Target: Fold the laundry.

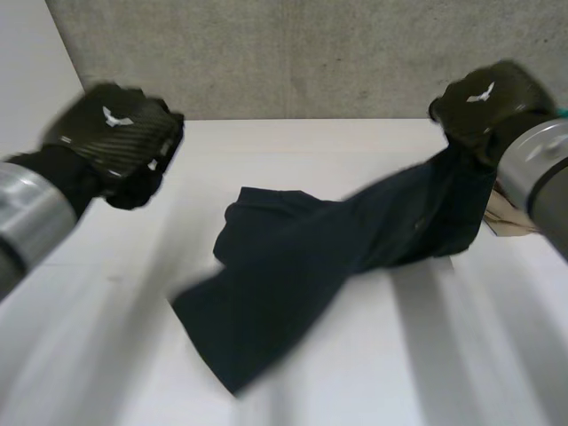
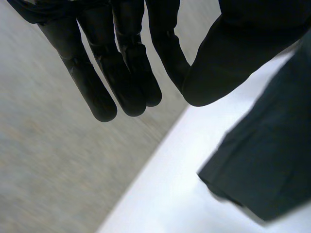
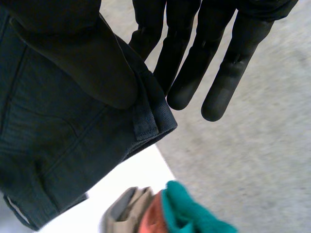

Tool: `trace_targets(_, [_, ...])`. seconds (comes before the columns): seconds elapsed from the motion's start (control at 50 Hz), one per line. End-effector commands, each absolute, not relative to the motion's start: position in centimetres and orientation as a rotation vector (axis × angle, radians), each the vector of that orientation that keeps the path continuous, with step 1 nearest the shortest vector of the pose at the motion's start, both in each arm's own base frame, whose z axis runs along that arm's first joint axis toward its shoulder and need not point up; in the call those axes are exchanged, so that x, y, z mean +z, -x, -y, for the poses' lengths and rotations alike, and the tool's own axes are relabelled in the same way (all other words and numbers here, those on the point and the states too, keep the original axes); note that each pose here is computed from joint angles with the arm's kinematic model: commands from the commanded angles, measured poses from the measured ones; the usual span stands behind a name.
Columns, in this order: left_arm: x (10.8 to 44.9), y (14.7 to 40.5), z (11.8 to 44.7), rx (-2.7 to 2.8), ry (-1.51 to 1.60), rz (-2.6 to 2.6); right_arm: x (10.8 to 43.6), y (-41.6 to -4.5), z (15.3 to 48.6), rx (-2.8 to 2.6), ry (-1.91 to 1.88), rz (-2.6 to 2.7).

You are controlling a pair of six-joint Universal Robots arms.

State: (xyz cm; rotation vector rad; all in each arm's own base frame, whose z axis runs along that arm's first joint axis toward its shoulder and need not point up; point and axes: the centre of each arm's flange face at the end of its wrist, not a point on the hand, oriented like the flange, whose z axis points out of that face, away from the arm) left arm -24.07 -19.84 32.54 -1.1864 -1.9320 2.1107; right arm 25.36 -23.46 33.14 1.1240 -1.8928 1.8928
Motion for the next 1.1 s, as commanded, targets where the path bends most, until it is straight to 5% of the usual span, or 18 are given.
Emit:
trace_targets(0.02, [27.4,26.5,25.7,1.979,1.222,2.046,28.9,-26.6,26.2,1.798,-1.162,1.972])
trace_targets(0.1, [26.9,28.5,26.6,1.983,1.233,2.01,26.9,-27.2,26.5,1.748,-1.193,2.005])
trace_targets(0.2, [26.1,30.8,23.1,1.912,1.27,1.978,25.1,-26.7,26.4,1.706,-1.193,2.051])
trace_targets(0.34, [26.6,29.3,20.0,1.841,0.967,2.092,24.2,-26.5,26.2,1.731,-1.168,2.043])
trace_targets(0.54, [21.4,28.5,15.8,1.491,0.814,2.248,26.3,-25.8,24.8,1.84,-1.124,1.976])
trace_targets(0.72, [16.8,29.7,15.6,1.311,0.866,2.358,27.5,-25.3,23.2,1.892,-1.108,1.941])
trace_targets(1.1, [14.6,31.3,15.5,1.277,0.922,2.376,28.0,-24.8,22.4,1.913,-1.095,1.926])
